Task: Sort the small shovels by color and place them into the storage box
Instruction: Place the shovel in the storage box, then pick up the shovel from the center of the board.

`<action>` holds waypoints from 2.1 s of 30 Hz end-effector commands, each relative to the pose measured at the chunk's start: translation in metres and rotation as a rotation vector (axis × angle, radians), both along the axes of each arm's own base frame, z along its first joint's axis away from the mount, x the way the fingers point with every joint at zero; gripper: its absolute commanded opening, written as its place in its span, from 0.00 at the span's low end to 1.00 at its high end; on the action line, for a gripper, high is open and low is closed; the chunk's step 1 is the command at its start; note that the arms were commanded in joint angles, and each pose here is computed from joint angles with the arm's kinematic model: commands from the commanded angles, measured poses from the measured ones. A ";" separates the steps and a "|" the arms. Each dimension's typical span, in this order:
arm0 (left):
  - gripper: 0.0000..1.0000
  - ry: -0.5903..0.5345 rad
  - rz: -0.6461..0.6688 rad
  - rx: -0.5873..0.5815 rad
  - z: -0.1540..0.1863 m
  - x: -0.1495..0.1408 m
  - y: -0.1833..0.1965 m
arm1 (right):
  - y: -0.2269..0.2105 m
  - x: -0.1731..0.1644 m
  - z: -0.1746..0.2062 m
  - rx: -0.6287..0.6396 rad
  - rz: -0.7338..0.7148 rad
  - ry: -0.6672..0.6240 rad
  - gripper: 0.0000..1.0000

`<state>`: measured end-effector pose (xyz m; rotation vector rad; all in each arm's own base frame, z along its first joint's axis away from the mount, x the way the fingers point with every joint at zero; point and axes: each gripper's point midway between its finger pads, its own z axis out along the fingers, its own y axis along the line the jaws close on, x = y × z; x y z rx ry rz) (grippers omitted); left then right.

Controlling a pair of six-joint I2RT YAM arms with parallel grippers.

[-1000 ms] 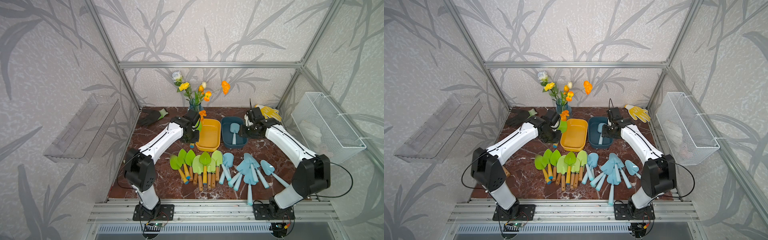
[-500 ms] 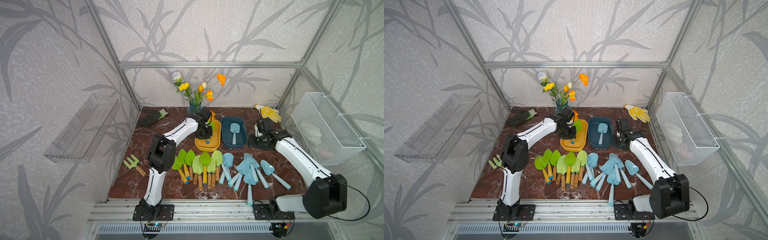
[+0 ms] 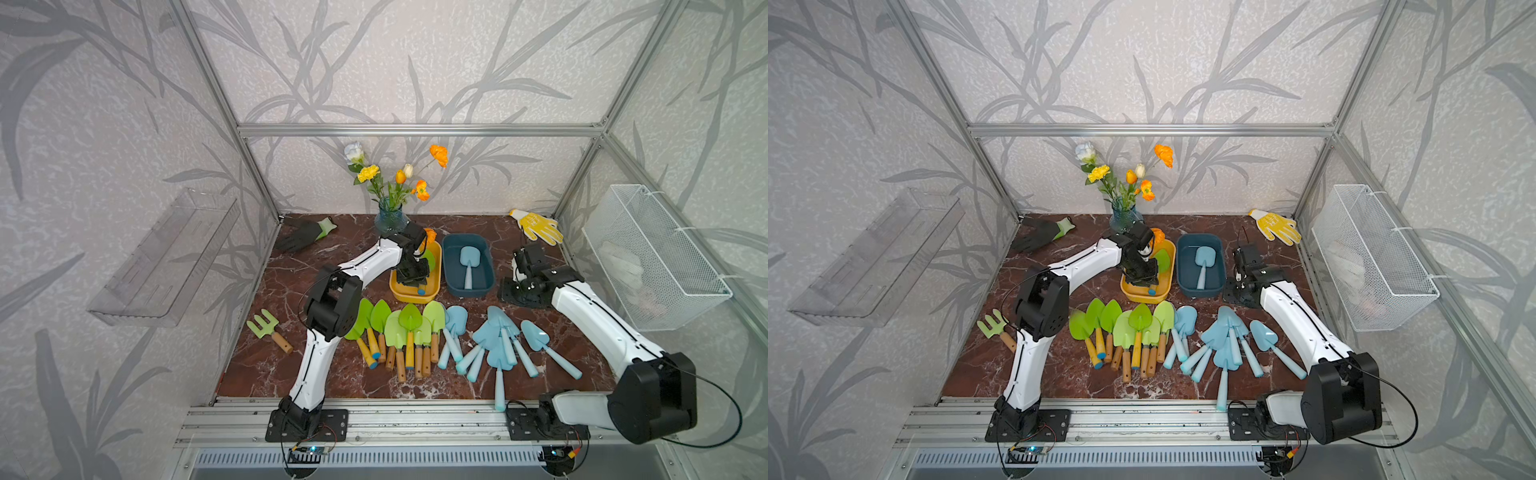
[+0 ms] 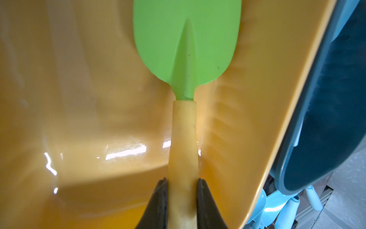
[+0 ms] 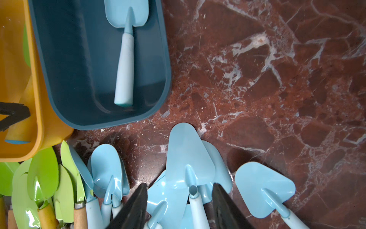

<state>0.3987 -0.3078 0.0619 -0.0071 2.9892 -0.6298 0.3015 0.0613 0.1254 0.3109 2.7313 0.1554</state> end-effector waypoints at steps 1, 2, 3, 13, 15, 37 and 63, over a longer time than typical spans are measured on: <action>0.26 -0.003 0.002 -0.020 0.006 0.003 -0.007 | -0.001 -0.005 0.000 0.012 -0.011 0.003 0.54; 0.27 -0.002 0.004 -0.016 0.006 0.003 -0.005 | -0.001 -0.006 -0.001 0.012 -0.008 0.005 0.54; 0.28 -0.004 0.003 -0.010 0.007 0.002 -0.004 | 0.000 -0.006 -0.001 0.012 -0.007 0.005 0.54; 0.58 -0.054 -0.001 0.014 0.036 -0.001 0.005 | 0.012 -0.018 -0.013 0.044 0.066 0.062 0.54; 0.65 -0.078 -0.009 0.017 0.047 -0.002 0.007 | 0.015 -0.026 -0.012 0.014 0.088 0.070 0.54; 0.78 -0.181 -0.025 0.062 0.074 -0.012 0.028 | 0.099 -0.121 -0.052 0.224 -0.004 0.273 0.54; 0.78 -0.153 -0.026 0.076 0.062 -0.036 0.043 | 0.095 -0.145 -0.093 0.157 -0.137 0.403 0.43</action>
